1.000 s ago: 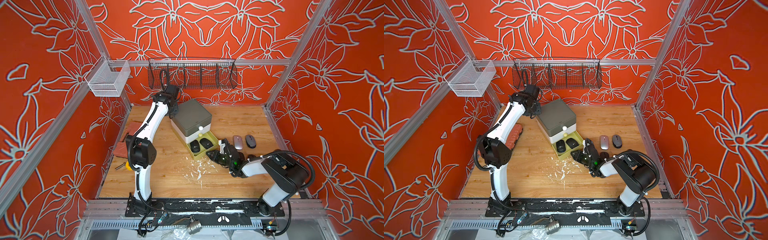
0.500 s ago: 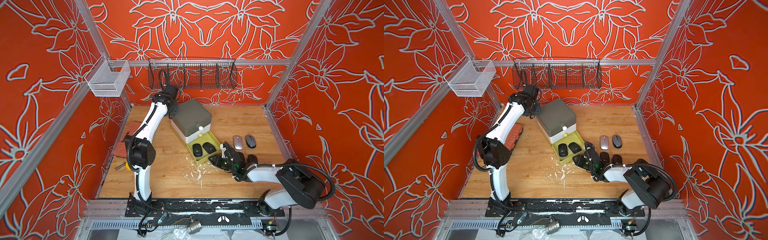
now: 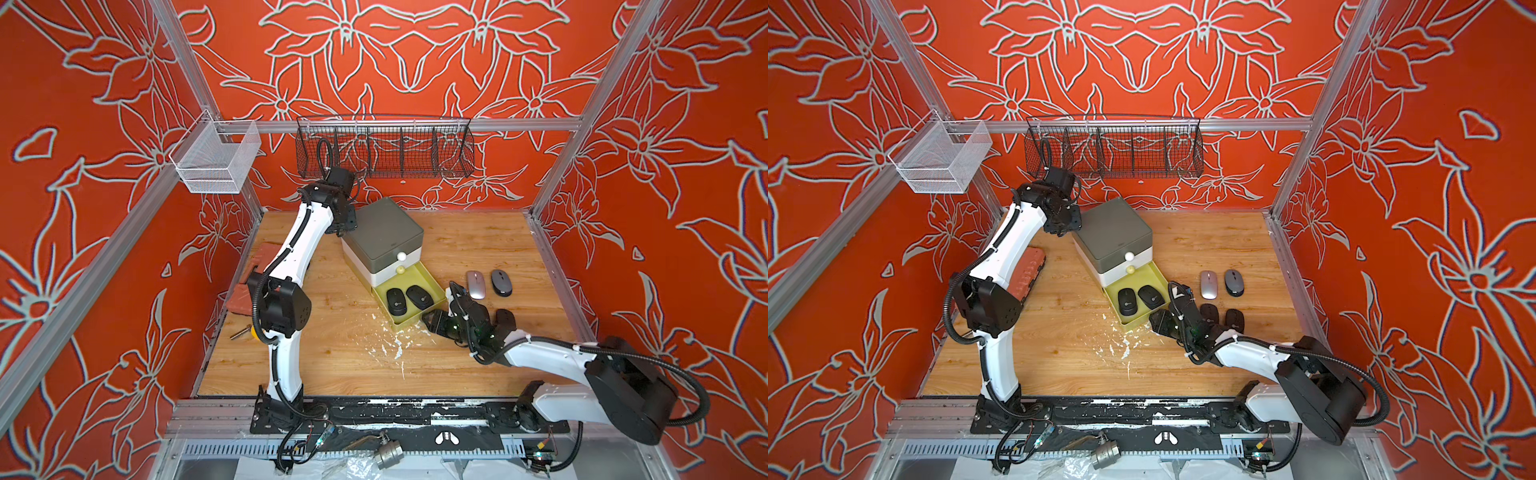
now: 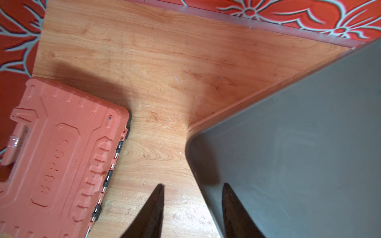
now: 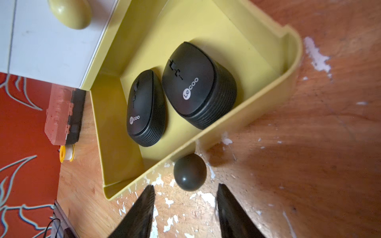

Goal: Take the mice out of the drawer
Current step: Open the drawer in the storage box.

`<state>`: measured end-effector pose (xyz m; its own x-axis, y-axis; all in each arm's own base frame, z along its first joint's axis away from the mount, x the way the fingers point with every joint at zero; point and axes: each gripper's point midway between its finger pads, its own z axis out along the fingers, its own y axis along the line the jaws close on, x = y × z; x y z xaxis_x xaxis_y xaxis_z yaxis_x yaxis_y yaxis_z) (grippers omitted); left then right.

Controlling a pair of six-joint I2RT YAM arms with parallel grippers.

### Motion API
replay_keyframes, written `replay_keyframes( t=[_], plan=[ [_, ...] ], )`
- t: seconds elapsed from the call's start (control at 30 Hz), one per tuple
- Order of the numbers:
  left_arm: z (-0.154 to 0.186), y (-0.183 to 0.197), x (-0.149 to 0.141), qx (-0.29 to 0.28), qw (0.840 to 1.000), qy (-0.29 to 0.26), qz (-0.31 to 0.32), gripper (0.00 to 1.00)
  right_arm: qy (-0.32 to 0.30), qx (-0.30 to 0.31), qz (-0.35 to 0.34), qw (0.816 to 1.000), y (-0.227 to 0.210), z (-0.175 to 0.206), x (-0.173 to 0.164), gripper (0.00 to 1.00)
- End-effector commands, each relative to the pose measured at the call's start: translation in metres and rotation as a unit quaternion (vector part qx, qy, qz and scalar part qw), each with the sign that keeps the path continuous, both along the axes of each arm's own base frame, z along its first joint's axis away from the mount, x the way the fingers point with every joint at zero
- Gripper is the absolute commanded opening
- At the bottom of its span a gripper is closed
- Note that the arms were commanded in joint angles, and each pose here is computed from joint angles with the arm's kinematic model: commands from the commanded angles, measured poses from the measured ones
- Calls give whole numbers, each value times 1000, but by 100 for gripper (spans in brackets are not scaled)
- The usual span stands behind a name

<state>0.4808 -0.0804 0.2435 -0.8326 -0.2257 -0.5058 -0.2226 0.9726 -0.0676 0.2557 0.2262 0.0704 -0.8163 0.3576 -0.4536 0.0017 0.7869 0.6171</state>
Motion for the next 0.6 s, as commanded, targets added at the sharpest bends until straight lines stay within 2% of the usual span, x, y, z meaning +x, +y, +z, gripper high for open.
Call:
replay_keyframes(
  t=[0.0,0.23,0.57],
  plan=[
    [31,-1,-16,-21,1000,-19,-5,47,-5,-50,-7,999,-10,10,-2,54],
    [49,-6,-42,-53,998,-39,-20,50,-18,-93,26,995,-3,38,-1,59],
    [52,-23,-84,-128,989,-56,-53,53,-8,-142,103,984,35,59,10,65]
  ],
)
